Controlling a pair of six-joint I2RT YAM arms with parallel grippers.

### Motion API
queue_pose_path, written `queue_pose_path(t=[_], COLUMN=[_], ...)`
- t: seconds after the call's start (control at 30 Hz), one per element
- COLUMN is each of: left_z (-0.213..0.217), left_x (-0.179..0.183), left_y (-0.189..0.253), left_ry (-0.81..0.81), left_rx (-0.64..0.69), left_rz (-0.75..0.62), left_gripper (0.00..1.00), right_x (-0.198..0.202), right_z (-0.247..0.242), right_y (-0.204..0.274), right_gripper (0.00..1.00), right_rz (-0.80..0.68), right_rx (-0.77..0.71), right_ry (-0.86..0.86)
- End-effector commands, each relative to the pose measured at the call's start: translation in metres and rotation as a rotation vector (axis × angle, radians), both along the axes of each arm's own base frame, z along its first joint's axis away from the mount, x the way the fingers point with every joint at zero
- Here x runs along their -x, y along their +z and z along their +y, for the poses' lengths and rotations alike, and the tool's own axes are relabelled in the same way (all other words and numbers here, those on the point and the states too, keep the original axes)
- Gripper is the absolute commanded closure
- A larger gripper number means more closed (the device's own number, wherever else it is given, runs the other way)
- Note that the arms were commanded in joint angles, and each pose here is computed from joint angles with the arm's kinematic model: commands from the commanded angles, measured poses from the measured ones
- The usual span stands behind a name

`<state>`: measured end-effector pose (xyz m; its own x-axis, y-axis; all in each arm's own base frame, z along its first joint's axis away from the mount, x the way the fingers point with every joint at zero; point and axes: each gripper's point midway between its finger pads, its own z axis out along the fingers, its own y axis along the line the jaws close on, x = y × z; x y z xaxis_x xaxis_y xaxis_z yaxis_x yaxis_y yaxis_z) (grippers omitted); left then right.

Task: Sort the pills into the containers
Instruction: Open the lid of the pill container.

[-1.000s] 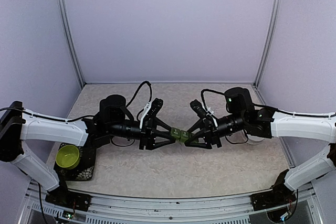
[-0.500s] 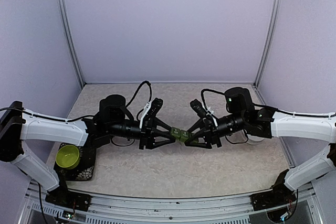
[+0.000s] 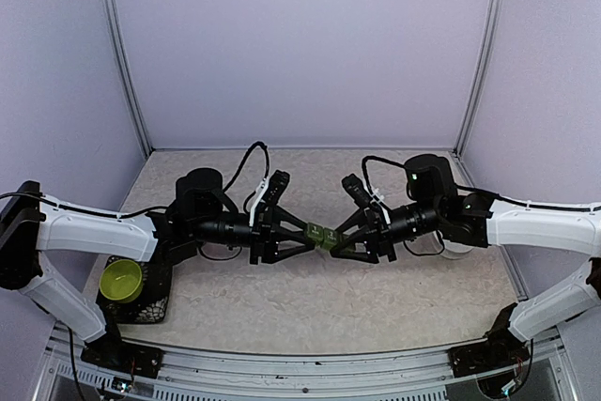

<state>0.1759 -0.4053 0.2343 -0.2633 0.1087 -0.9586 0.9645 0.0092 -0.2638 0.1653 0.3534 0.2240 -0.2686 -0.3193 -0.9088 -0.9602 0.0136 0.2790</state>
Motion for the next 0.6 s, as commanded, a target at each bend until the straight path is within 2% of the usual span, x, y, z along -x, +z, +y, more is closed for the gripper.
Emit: queue_pose_path(t=[0.0,0.3,0.47,0.57], left_z=[-0.007,-0.0078,-0.0085,-0.0085], left_x=[0.0039,0.0057,0.0063,0.0058], left_y=[0.0232,0.0216,0.0217,0.0218], left_ry=[0.005,-0.005,-0.005,-0.002], left_rx=[0.083,0.091,0.094,0.095], left_rz=[-0.021,-0.006,-0.004,-0.003], left_gripper=[0.72,0.63,0.52,0.51], right_x=[-0.0057,-0.0059,-0.0065,-0.0062], right_z=[0.004,0.0023,0.0022,0.0023], right_y=[0.0089,0.0077,0.0078,0.008], right_gripper=[0.62,0.62,0.62,0.62], right_rz=[-0.065,-0.065,-0.065,-0.066], right_rx=[-0.032,-0.031,-0.032,-0.033], right_ry=[-0.028,-0.038,-0.041,-0.041])
